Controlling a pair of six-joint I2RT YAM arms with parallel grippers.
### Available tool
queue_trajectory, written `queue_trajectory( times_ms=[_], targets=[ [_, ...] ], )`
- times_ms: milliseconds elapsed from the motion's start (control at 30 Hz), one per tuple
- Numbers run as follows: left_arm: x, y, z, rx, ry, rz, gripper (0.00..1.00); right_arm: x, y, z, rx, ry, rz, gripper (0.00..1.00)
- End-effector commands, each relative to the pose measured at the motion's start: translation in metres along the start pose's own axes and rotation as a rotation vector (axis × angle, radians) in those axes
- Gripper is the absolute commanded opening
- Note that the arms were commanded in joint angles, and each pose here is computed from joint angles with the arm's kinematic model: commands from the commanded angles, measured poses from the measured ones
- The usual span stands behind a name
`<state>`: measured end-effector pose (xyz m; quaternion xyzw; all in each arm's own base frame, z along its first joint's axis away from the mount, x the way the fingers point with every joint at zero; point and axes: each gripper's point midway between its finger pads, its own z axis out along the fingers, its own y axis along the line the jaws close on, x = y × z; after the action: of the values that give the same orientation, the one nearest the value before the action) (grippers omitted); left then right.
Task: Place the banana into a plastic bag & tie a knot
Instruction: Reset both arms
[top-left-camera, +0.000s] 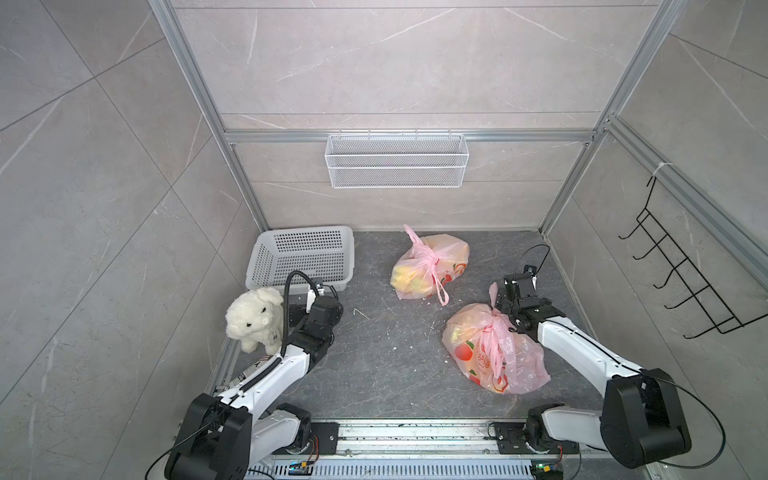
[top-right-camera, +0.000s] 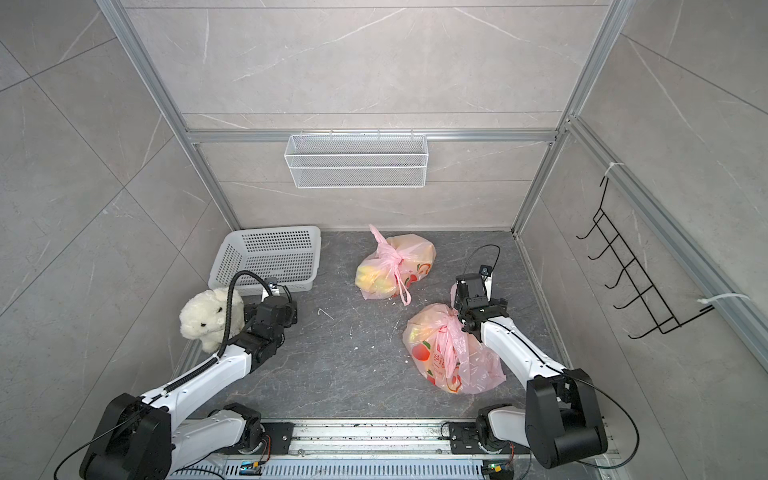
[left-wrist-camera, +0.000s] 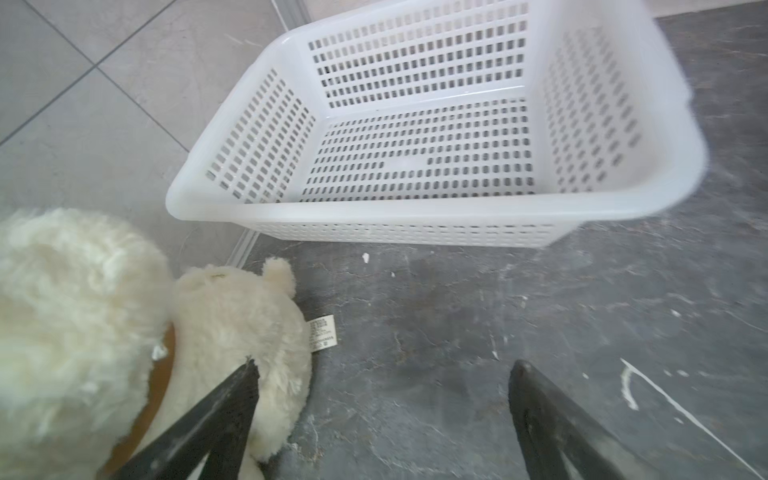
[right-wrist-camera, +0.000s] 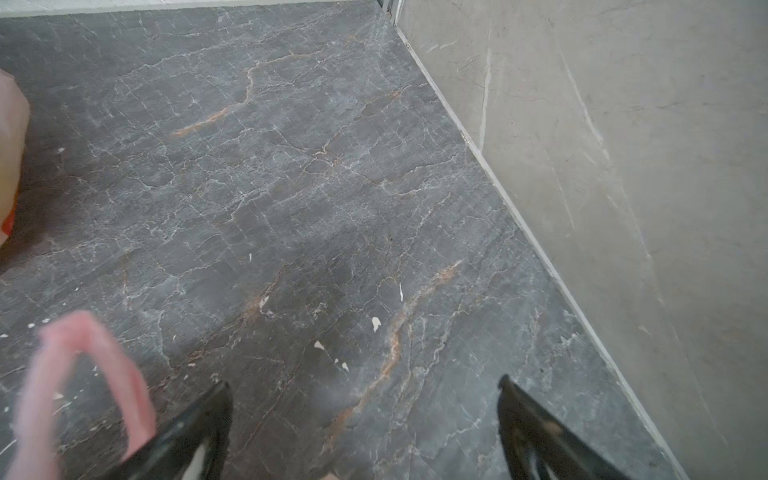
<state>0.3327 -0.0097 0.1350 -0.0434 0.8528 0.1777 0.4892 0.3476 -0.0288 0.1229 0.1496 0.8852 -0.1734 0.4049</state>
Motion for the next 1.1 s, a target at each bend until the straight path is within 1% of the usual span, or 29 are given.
queue_trajectory(
  times_ms=[0,67,133,167,200,267,367,400,433,467,500,600,633,700,767,867,900,967,1033,1067],
  targets=[
    [-0.016,-0.006,0.012,0.064,-0.092,-0.018,0.95,-0.007,0.012,0.011,-0.047,-0.098,0.014,1.0],
    [-0.003,-0.004,0.025,0.062,-0.073,-0.01,0.95,0.004,0.018,0.016,-0.083,-0.111,0.011,1.0],
    [0.011,-0.005,0.035,0.076,-0.067,-0.006,0.95,0.01,0.025,0.019,-0.132,-0.164,0.011,1.0],
    [0.006,-0.004,0.037,0.072,-0.096,-0.005,0.96,0.009,0.025,0.016,-0.141,-0.176,0.006,1.0],
    [0.008,-0.011,0.036,0.12,-0.09,0.014,0.96,0.006,0.027,0.014,-0.158,-0.202,0.003,1.0],
    [0.002,-0.02,0.035,0.19,-0.165,0.04,0.96,0.003,0.036,0.011,-0.217,-0.258,-0.011,1.0],
    [-0.001,-0.026,0.037,0.214,-0.206,0.073,0.96,-0.004,0.047,0.01,-0.266,-0.3,-0.053,1.0],
    [0.0,-0.03,0.038,0.252,-0.228,0.072,0.96,-0.007,0.055,0.006,-0.314,-0.338,-0.067,1.0],
    [-0.001,-0.03,0.041,0.248,-0.25,0.069,0.97,-0.008,0.061,0.003,-0.345,-0.359,-0.093,1.0],
    [-0.002,-0.024,0.044,0.223,-0.24,0.045,0.97,-0.009,0.062,0.005,-0.345,-0.355,-0.099,1.0],
    [0.002,-0.02,0.047,0.233,-0.207,0.024,0.97,-0.008,0.065,0.007,-0.355,-0.358,-0.116,1.0],
    [0.007,-0.002,0.052,0.206,-0.235,-0.074,0.99,-0.006,0.067,0.009,-0.363,-0.42,-0.107,1.0],
    [0.011,-0.001,0.054,0.224,-0.231,-0.087,1.0,-0.007,0.069,0.009,-0.367,-0.428,-0.109,1.0],
    [0.014,-0.004,0.067,0.24,-0.194,-0.09,1.0,-0.004,0.066,0.011,-0.354,-0.409,-0.102,1.0],
    [0.017,-0.001,0.072,0.261,-0.148,-0.118,1.0,-0.004,0.06,0.012,-0.333,-0.429,-0.075,1.0],
    [0.017,0.001,0.074,0.263,-0.142,-0.127,1.0,0.003,0.057,0.02,-0.303,-0.419,-0.059,0.99],
    [0.017,0.003,0.075,0.252,-0.139,-0.136,1.0,-0.002,0.057,0.018,-0.305,-0.457,-0.055,0.99],
    [0.018,0.005,0.077,0.249,-0.129,-0.144,1.0,0.003,0.057,0.02,-0.305,-0.415,-0.061,0.99],
    [0.018,0.006,0.077,0.247,-0.132,-0.145,1.0,-0.001,0.057,0.019,-0.305,-0.45,-0.056,0.99],
    [0.018,0.006,0.077,0.248,-0.129,-0.146,1.0,0.001,0.056,0.019,-0.304,-0.43,-0.056,0.99]
  ],
)
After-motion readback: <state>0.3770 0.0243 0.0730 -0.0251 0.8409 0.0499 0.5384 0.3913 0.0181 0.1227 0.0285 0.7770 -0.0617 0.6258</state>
